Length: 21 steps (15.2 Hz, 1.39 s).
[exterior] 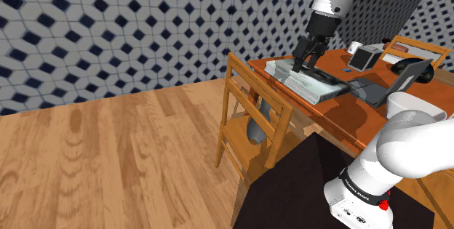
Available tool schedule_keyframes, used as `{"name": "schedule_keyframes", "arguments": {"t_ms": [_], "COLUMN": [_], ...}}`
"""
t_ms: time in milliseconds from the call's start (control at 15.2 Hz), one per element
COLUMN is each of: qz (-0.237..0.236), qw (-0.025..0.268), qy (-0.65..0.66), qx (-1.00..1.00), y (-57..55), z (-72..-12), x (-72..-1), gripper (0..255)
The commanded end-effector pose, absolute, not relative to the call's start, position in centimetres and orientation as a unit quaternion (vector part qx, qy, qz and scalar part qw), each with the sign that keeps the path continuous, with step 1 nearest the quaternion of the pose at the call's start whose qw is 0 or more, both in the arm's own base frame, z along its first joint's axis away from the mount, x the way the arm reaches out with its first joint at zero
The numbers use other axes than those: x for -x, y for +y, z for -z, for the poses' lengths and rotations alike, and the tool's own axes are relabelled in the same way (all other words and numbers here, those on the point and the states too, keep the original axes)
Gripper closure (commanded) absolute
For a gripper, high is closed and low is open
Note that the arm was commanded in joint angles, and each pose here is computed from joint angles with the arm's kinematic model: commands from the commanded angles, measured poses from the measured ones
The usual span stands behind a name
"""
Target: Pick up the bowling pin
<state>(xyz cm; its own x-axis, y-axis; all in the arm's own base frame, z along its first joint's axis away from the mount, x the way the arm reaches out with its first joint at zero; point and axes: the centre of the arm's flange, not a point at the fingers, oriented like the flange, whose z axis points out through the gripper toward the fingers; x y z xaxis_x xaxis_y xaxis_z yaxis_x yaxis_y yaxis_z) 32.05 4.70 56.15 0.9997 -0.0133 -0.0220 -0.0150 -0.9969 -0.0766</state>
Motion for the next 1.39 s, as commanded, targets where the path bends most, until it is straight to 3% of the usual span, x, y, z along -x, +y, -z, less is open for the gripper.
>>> {"name": "schedule_keyframes", "arguments": {"t_ms": [0, 1320], "qz": [-0.011, 0.000], "qw": [0.038, 0.031], "qy": [0.007, 0.032], "qx": [0.999, 0.999], "y": [4.7, -6.0], "z": [-56.2, -37.9], "x": [-32.0, -46.5], "gripper": [0, 0]}}
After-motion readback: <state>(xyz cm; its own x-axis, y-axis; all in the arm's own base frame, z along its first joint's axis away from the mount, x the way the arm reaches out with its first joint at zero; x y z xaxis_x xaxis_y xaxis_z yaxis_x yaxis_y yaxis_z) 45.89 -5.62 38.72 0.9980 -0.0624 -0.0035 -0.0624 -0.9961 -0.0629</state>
